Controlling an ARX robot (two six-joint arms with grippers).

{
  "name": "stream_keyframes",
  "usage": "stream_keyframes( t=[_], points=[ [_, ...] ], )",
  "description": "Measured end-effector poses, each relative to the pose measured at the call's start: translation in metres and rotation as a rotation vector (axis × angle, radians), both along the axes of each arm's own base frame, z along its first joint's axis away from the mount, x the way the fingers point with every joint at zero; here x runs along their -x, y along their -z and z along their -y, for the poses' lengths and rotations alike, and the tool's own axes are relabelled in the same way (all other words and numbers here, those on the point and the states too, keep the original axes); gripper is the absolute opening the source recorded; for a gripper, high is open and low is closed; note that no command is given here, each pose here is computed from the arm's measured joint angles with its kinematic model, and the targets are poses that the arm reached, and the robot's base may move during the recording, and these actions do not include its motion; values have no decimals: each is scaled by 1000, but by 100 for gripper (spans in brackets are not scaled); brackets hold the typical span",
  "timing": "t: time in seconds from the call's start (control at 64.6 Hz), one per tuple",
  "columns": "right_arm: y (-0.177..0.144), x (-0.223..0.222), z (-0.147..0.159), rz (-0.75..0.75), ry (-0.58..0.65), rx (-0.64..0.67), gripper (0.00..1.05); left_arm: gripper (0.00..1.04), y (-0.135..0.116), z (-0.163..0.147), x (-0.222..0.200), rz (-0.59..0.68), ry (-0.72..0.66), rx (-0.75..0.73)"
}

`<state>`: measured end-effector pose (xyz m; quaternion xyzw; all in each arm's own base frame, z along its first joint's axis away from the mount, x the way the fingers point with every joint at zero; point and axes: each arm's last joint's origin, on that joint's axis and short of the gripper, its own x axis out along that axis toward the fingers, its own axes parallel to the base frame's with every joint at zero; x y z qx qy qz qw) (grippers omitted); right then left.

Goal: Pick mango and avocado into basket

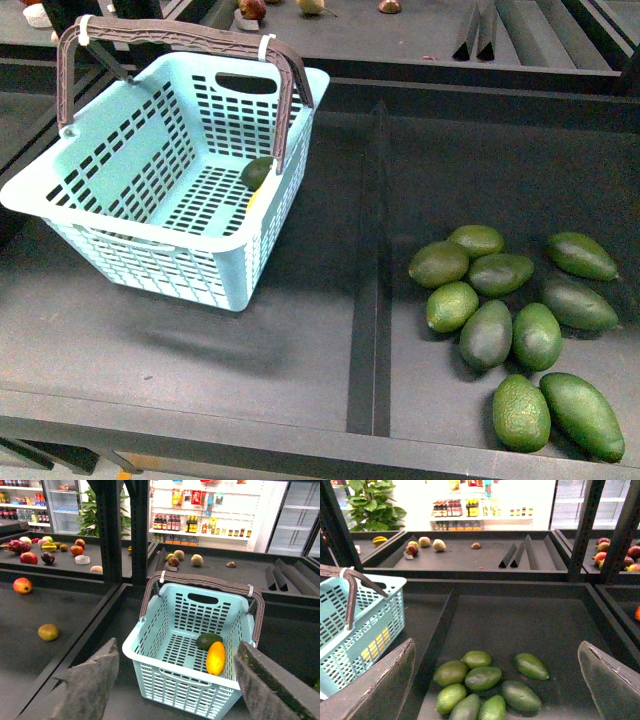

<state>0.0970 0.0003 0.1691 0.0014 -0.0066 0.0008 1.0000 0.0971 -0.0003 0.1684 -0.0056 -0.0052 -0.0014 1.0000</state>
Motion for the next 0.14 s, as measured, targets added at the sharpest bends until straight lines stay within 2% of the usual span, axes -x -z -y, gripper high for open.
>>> stream_keyframes(
  t=[0.015, 0.077, 0.139],
  points=[
    [0, 0, 0, 0, 0, 0, 96, 84, 0, 0, 0, 0, 0, 0],
    [0, 0, 0, 0, 0, 0, 96, 97, 0, 0, 0, 0, 0, 0],
    [0, 0, 0, 0, 0, 0, 96, 96, 0, 0, 0, 0, 0, -1]
  ],
)
